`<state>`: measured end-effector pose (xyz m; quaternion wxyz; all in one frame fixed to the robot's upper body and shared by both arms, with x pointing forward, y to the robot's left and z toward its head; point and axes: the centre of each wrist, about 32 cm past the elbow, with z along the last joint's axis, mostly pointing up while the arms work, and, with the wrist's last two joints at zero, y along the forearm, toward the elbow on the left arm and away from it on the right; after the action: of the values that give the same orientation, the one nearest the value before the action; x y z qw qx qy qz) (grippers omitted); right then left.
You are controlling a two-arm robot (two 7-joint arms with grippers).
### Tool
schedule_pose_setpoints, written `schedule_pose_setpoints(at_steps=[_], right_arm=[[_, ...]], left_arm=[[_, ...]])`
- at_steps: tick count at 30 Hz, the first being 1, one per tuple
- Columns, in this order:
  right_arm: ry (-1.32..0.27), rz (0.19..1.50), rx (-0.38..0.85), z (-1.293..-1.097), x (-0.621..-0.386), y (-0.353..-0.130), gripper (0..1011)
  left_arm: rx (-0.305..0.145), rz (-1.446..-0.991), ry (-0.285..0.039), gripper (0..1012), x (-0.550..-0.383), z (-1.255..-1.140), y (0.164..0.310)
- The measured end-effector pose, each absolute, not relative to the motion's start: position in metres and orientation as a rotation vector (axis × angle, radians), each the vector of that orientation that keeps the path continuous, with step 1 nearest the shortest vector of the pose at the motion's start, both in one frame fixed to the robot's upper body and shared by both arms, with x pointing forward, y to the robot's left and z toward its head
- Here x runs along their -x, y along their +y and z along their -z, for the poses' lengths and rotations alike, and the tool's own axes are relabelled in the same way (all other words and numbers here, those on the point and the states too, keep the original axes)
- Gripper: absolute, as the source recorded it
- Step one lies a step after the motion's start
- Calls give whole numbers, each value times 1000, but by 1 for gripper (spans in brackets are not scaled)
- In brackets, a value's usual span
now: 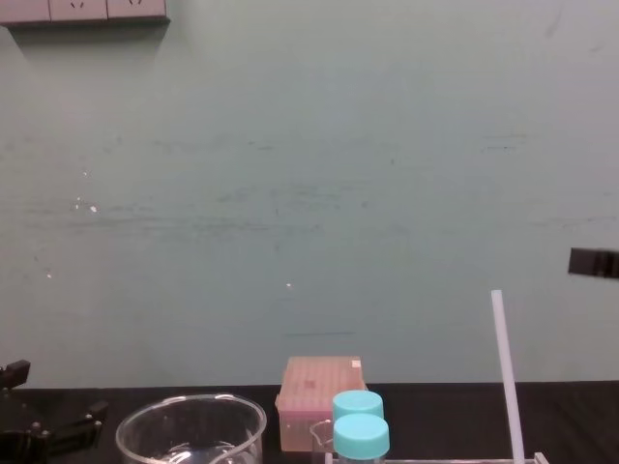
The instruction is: Pick up the stirring rod with one hand, then place it down.
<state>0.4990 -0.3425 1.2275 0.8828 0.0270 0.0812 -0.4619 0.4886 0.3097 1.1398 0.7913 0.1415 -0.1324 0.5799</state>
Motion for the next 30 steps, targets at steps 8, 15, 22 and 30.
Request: schedule_pose_setpoints(at_steps=[8, 15, 22, 30], right_arm=[[361, 757, -11, -1254, -501, -351, 1003], [466, 658, 117, -1258, -507, -343, 1003], [485, 667, 170, -1252, -515, -332, 1003], [451, 693, 192, -1241, -525, -319, 1003]], left_arm=[[-304, -1248, -285, 1005, -489, -1140, 310], [-304, -1248, -285, 1005, -489, -1140, 310], [-304, -1248, -285, 1005, -489, -1140, 310], [-304, -1248, -285, 1005, -489, -1140, 310]])
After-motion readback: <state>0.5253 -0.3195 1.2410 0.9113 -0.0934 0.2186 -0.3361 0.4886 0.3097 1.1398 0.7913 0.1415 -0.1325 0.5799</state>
